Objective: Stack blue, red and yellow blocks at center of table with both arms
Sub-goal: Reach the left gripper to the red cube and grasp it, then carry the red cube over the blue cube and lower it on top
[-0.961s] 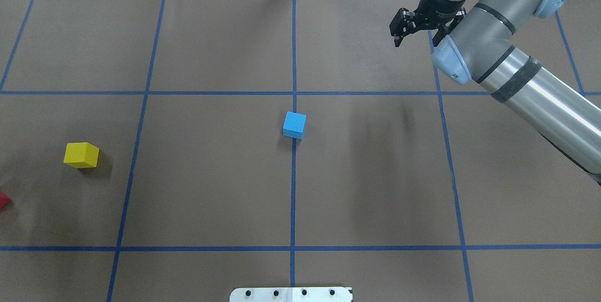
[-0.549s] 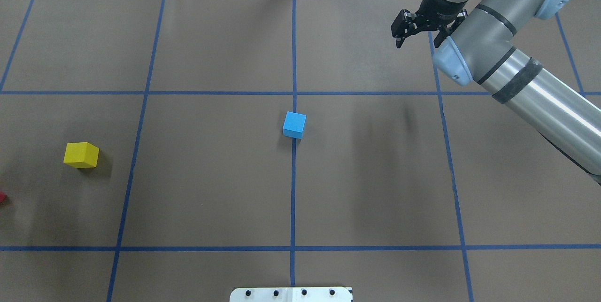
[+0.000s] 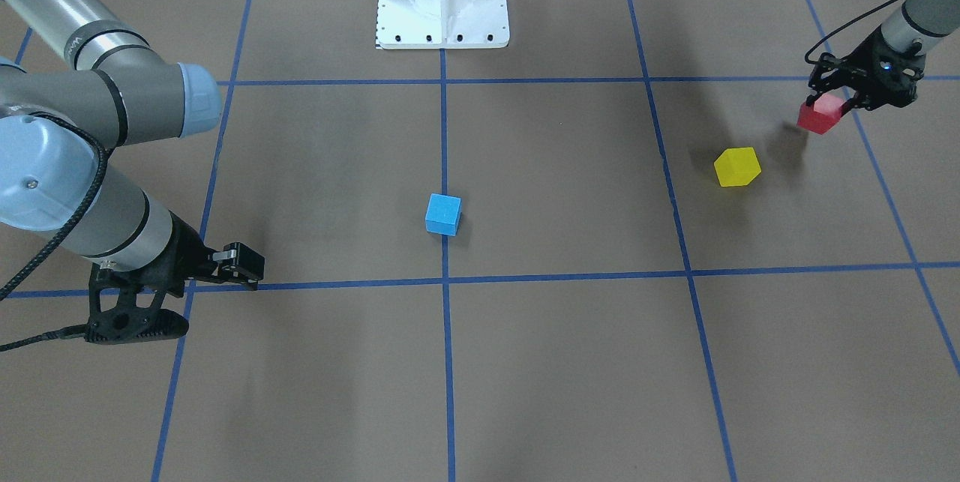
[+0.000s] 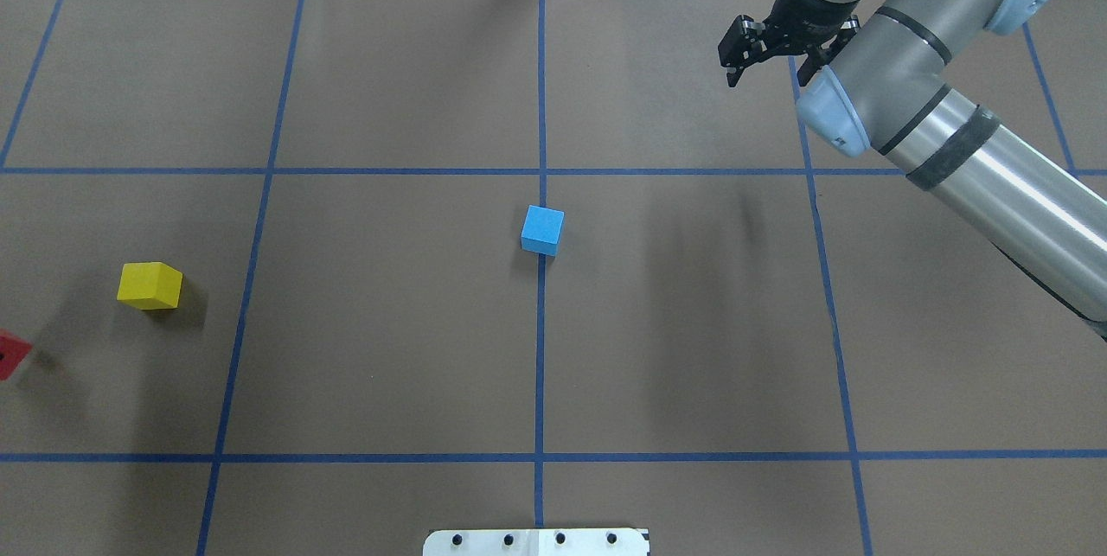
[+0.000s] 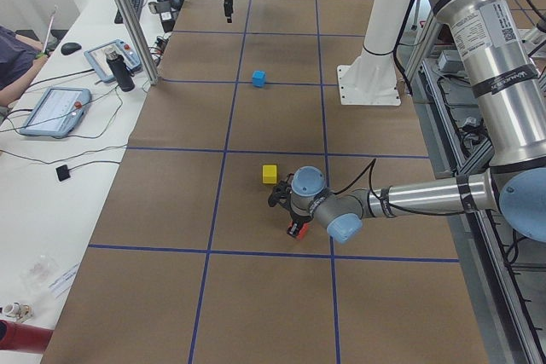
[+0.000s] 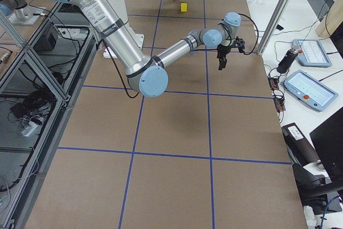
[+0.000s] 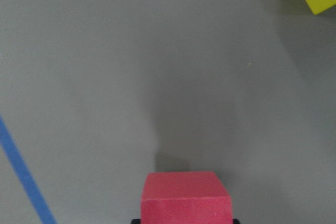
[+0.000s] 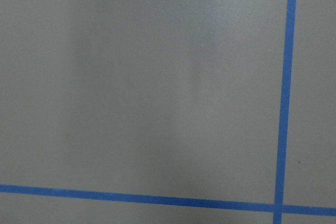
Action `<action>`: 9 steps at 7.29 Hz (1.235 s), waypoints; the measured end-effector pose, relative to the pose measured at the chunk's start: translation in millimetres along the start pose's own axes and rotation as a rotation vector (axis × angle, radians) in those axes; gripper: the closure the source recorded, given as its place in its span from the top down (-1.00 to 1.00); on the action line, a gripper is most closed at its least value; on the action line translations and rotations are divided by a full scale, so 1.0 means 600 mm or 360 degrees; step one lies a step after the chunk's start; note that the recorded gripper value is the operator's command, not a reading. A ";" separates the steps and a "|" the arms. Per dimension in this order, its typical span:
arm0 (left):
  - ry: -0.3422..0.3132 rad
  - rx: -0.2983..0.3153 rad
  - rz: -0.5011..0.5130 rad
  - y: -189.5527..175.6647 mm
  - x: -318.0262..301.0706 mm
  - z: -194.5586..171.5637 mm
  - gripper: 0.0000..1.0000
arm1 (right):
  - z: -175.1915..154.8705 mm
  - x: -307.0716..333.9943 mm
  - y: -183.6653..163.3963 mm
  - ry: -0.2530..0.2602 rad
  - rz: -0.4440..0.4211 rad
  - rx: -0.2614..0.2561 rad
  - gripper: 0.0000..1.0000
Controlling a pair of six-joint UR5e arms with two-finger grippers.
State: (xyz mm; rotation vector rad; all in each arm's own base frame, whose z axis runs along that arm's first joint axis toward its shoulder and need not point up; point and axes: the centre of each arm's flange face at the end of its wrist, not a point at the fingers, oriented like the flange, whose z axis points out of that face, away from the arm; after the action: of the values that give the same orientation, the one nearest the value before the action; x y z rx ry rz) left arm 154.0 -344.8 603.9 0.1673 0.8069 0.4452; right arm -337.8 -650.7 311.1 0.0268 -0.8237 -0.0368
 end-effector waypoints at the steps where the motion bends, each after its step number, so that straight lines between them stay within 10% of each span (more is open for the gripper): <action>1: -0.0018 -0.0055 -0.0041 -0.059 0.052 -0.041 -1.00 | 0.000 0.000 0.000 -0.0001 -0.0005 0.0000 0.98; 9: -0.0052 -0.0166 -0.0419 -0.557 0.487 -0.181 -1.00 | 0.011 0.089 -0.002 -0.0012 -0.0014 0.0064 0.98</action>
State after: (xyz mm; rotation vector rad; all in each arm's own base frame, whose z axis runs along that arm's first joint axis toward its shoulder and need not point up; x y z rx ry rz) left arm 359.0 -516.2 233.1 -0.0290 0.7595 0.2345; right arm -306.4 -654.3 354.9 0.0686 -0.8319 -0.0288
